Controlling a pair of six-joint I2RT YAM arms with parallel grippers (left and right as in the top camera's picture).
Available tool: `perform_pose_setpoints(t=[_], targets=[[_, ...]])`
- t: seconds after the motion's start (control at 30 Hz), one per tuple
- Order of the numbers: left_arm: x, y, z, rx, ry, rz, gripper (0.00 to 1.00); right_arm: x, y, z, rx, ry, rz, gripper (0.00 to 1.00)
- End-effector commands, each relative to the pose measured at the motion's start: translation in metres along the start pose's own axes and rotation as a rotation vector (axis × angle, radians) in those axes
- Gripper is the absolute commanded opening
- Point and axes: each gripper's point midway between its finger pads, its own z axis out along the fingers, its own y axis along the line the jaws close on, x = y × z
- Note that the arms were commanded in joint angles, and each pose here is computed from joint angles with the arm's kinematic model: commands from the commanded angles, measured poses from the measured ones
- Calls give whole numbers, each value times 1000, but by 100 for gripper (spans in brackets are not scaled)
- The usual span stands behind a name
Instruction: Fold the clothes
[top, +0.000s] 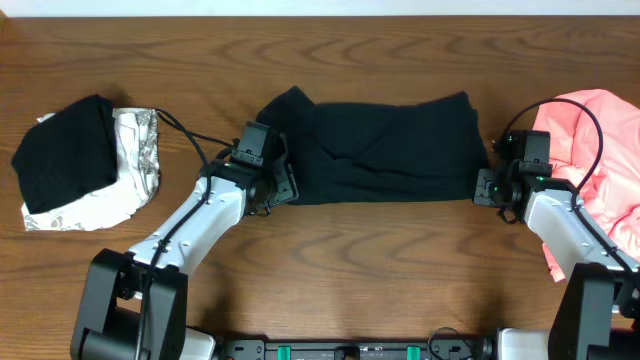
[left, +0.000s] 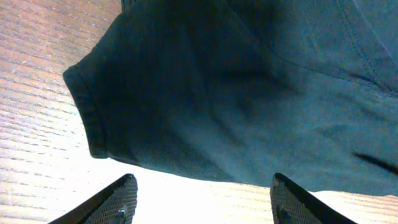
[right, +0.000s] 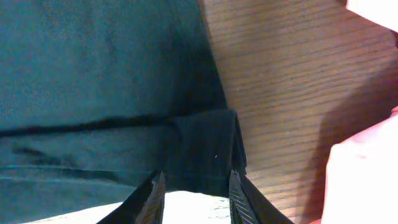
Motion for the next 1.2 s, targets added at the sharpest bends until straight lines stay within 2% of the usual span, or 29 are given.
perform_pose_setpoints(t=[0.0,0.27,0.33,0.4,0.47,0.7,0.9,1.07,1.1,1.17], targets=[[5,5,4,-21,15,8,69,8,-4,8,7,31,24,32],[6,6,4,-22,17,8,69,11,-3,20,6,49,23,29],[6,6,4,-22,17,8,69,9,-3,20,5,41,24,23],[6,6,4,-22,17,8,69,8,-3,20,5,37,24,9],[6,6,4,-22,17,8,69,6,-3,20,4,30,24,1],[6,6,4,-22,17,9,69,-13,-1,11,-1,-21,24,1],[6,6,4,-22,17,8,69,-56,2,-2,-15,-180,28,1],[6,6,4,-22,17,8,69,-74,-1,-2,2,-255,33,1],[6,6,4,-22,17,8,69,-76,-2,0,10,-263,34,3],[6,6,4,-22,17,8,69,-77,-2,4,10,-264,34,13]])
